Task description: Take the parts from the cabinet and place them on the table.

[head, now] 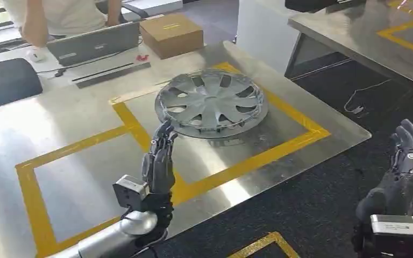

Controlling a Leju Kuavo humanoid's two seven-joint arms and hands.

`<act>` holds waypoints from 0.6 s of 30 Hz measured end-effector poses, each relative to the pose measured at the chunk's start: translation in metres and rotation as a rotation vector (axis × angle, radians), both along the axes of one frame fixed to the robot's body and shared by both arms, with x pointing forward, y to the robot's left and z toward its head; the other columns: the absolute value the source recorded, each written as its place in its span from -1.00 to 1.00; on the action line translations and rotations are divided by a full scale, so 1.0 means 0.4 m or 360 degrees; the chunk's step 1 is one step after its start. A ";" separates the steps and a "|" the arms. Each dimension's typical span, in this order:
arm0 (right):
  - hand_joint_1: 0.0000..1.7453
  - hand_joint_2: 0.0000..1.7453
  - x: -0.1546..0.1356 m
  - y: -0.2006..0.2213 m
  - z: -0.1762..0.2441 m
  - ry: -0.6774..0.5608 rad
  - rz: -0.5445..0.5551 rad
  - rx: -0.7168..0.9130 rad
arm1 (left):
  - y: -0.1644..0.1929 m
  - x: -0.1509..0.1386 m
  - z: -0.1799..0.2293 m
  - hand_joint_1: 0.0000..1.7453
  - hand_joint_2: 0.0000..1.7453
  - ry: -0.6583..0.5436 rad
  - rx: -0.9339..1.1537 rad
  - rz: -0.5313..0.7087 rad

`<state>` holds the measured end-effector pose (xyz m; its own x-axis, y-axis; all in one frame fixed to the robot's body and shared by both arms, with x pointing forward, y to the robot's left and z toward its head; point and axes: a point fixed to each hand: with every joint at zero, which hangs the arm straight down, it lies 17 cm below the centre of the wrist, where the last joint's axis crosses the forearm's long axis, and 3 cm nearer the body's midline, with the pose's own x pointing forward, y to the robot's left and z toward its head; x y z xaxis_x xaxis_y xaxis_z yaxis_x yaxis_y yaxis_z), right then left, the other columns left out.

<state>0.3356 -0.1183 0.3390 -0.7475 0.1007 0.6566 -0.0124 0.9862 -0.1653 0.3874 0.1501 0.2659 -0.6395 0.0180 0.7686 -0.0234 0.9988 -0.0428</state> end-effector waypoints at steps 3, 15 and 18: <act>-1.00 -1.00 -0.004 -0.002 0.010 -0.0015 -0.0003 0.0008 | 0.000 -0.001 -0.002 -1.00 -1.00 0.0003 0.0001 0.0000; -1.00 -1.00 -0.009 0.003 0.011 -0.0003 0.0011 0.0016 | 0.001 -0.003 -0.003 -1.00 -1.00 0.0005 0.0001 -0.0001; -1.00 -1.00 -0.011 0.003 0.017 -0.0012 0.0015 0.0021 | 0.001 -0.004 0.002 -1.00 -1.00 -0.0002 -0.0001 -0.0002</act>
<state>0.3313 -0.1172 0.3459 -0.7531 0.0854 0.6523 -0.0202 0.9881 -0.1527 0.3857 0.1503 0.2666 -0.6404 0.0191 0.7678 -0.0221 0.9988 -0.0432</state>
